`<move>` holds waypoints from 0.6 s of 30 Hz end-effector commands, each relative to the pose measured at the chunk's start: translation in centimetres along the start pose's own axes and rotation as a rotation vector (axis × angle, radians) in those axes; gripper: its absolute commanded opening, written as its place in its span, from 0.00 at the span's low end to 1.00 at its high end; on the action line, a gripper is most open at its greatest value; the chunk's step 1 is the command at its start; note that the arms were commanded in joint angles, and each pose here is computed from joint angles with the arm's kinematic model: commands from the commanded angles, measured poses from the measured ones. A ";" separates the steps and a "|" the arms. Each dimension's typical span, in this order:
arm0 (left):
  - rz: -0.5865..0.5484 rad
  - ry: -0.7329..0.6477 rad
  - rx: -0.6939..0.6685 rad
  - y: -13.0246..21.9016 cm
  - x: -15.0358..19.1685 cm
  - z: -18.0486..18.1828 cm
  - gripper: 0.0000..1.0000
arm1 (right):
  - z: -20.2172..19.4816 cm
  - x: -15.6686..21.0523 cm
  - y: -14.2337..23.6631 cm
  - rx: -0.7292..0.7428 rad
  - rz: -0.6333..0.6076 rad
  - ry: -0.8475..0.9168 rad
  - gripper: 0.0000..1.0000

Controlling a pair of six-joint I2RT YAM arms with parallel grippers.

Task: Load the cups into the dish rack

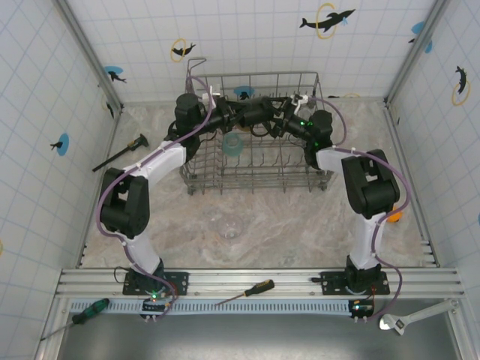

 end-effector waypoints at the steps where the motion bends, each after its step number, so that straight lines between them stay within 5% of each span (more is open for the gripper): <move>1: 0.037 -0.099 0.116 -0.4 0.3 -3.4 0.00 | 1.5 -0.6 -0.8 -0.084 -0.006 0.060 0.91; 8: 0.035 -0.094 0.106 -0.4 0.2 -3.0 0.02 | 1.6 -0.6 -0.8 -0.108 -0.008 0.073 0.66; 18: 0.025 -0.101 0.123 0.0 0.5 -3.7 0.45 | 2.6 -1.0 0.0 -0.103 -0.035 0.120 0.49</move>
Point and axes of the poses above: each hand's point on the last joint's axis, 136 mm out from that joint toward the fingers, its own y axis back along the fingers, its own z axis along the line the jaws close on, x = y × z, the point moved 8 cm from there along y, back along the fingers, and after that the axes turned 11 degrees about y, right-handed, at the moved point
